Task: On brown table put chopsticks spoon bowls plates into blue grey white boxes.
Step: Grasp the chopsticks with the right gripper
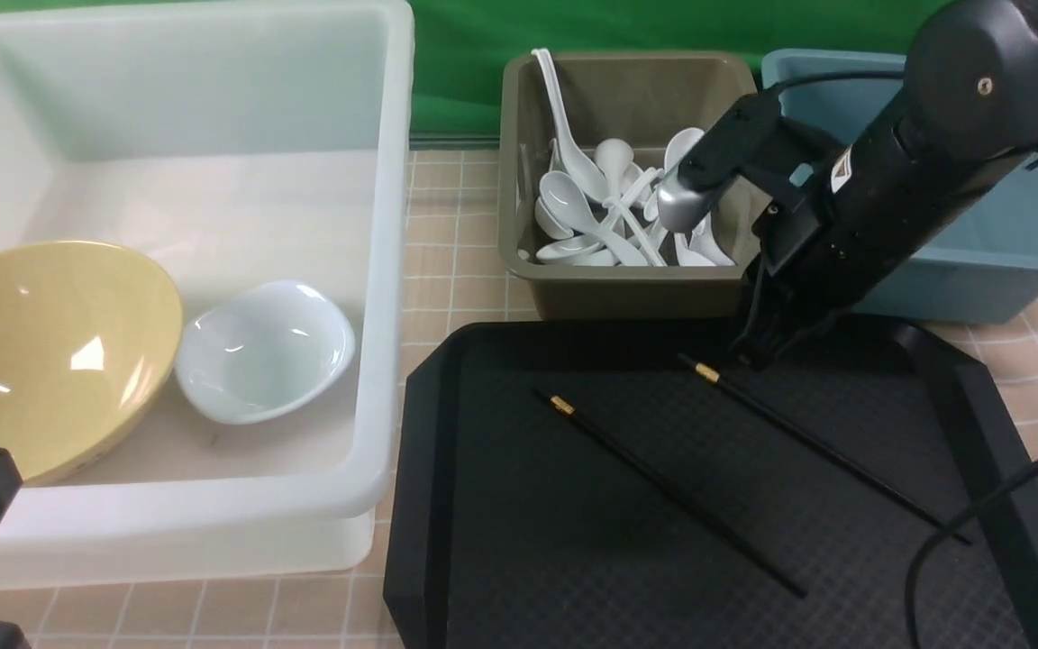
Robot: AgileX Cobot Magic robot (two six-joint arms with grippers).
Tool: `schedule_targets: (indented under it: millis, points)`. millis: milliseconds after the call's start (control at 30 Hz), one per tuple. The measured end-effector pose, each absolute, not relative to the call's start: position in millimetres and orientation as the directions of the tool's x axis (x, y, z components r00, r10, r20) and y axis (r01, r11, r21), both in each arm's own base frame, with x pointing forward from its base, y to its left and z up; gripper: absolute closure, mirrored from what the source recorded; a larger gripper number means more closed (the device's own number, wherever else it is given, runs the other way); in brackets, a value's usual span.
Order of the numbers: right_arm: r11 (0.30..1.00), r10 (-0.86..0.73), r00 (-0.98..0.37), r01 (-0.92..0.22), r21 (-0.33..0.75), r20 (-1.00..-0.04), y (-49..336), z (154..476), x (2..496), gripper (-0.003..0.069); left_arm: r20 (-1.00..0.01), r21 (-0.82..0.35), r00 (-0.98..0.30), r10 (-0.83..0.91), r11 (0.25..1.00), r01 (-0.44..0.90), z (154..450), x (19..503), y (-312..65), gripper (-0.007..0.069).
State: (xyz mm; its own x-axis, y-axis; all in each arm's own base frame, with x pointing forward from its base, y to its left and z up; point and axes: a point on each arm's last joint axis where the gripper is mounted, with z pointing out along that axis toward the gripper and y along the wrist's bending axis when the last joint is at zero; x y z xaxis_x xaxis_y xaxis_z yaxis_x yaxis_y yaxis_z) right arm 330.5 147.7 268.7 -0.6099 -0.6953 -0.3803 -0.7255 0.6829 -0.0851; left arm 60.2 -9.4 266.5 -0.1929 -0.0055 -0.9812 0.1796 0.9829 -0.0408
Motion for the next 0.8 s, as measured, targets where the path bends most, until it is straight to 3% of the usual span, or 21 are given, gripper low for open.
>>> schedule_targets:
  millis: [67, 200, 233, 333, 433, 600, 800]
  points:
    - [0.705, -0.676, -0.638, -0.705, -0.072, -0.369, 144.3, 262.5, 335.2, 0.0614, -0.981, -0.041, -0.193, -0.005, 0.983, 0.18, 266.5, 60.2, -9.4, 0.0624]
    - [0.775, -0.614, -0.751, -0.632, -0.009, -0.243, 125.4, 218.7, 354.9, 0.05, -0.981, -0.041, -0.193, -0.005, 0.983, 0.18, 266.5, 60.2, -9.4, 0.0624]
    - [0.775, -0.614, -0.751, -0.632, -0.009, -0.243, 125.4, 218.7, 354.9, 0.05, -0.981, -0.041, -0.193, -0.005, 0.983, 0.18, 266.5, 60.2, -9.4, 0.0624]
    - [0.785, -0.601, -0.776, -0.618, 0.043, -0.189, 128.9, 197.2, 357.7, 0.037, -0.981, -0.041, -0.193, -0.005, 0.983, 0.18, 266.5, 60.2, -9.4, 0.0624]
    - [0.763, -0.625, -0.761, -0.642, 0.071, -0.173, 140.4, 189.9, 354.4, 0.0312, -0.981, -0.041, -0.193, -0.005, 0.983, 0.18, 266.5, 60.2, -9.4, 0.0624]
    - [0.711, -0.681, -0.714, -0.698, 0.085, -0.164, 159.6, 178.3, 347.6, 0.0295, -0.981, -0.041, -0.193, -0.005, 0.983, 0.18, 266.5, 60.2, -9.4, 0.0624]
    - [0.703, -0.691, -0.711, -0.703, 0.106, -0.131, 163.1, 166.3, 347.2, 0.032, -0.981, -0.041, -0.193, -0.005, 0.983, 0.18, 266.5, 60.2, -9.4, 0.0624]
